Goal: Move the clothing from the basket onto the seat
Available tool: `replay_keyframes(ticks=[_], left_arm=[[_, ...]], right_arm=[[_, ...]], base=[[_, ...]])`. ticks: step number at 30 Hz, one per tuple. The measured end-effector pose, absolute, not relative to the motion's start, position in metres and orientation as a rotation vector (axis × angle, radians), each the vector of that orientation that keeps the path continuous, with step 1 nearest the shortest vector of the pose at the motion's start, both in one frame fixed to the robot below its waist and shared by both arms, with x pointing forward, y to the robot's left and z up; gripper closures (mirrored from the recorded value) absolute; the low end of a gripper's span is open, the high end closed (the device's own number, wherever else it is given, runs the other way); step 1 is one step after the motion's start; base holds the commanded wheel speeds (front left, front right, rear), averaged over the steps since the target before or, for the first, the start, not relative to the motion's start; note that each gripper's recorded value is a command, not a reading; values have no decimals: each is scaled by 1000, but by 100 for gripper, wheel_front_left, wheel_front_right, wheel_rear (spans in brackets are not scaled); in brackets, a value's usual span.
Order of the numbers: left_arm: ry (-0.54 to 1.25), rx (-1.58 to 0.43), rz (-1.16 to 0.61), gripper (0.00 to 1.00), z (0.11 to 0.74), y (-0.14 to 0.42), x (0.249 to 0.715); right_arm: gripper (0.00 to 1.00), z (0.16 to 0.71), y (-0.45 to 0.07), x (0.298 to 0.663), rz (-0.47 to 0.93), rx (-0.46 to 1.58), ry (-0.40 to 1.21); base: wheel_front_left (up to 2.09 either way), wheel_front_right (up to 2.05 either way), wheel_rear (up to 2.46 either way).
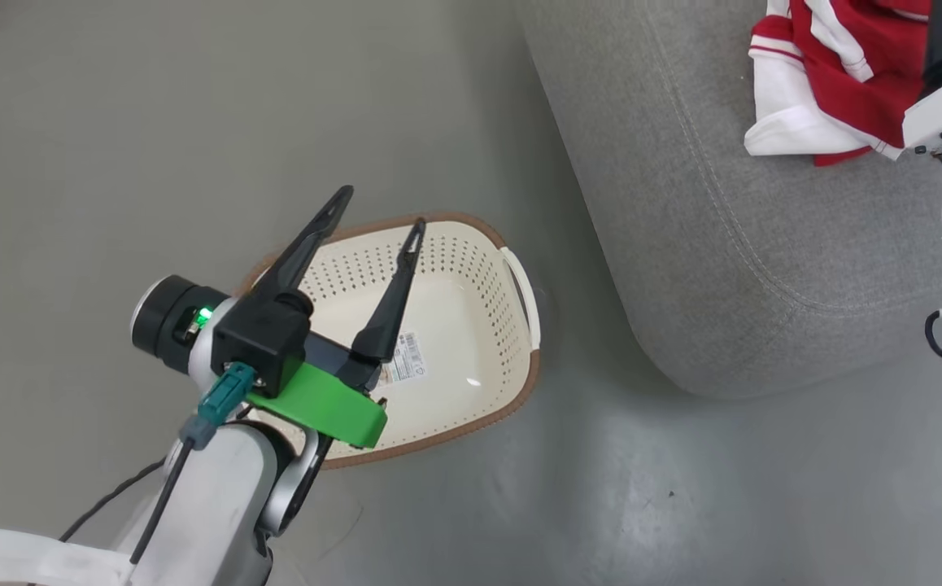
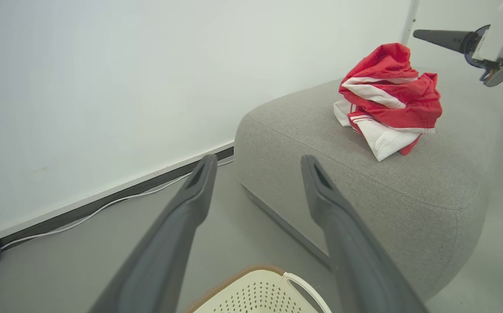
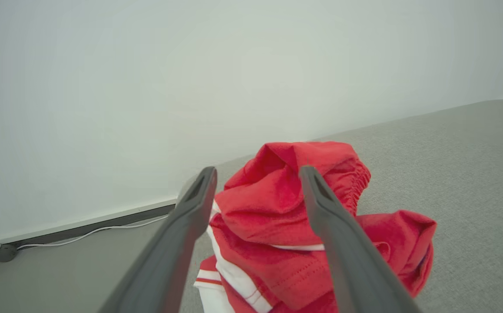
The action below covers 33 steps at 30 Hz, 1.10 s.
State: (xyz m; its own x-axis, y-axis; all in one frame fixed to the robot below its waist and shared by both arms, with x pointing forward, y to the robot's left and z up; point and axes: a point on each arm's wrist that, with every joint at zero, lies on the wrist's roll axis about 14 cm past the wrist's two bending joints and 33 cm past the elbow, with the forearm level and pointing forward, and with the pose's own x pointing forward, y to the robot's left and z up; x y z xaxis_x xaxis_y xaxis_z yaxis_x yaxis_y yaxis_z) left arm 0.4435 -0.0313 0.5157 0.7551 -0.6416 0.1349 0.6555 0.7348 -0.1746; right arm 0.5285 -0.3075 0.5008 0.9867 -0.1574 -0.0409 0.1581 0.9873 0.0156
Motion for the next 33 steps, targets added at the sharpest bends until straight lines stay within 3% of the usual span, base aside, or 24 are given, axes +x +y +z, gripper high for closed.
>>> replay_keyframes(ticks=[18, 33], left_arm=[[-46, -202, -369, 0, 516, 54, 426], [-74, -173, -193, 0, 526, 113, 396]], right_arm=[[0, 526, -189, 486, 122, 56, -70], [0, 508, -138, 434, 220, 84, -31]], base=[[0, 0, 0], [0, 0, 0]])
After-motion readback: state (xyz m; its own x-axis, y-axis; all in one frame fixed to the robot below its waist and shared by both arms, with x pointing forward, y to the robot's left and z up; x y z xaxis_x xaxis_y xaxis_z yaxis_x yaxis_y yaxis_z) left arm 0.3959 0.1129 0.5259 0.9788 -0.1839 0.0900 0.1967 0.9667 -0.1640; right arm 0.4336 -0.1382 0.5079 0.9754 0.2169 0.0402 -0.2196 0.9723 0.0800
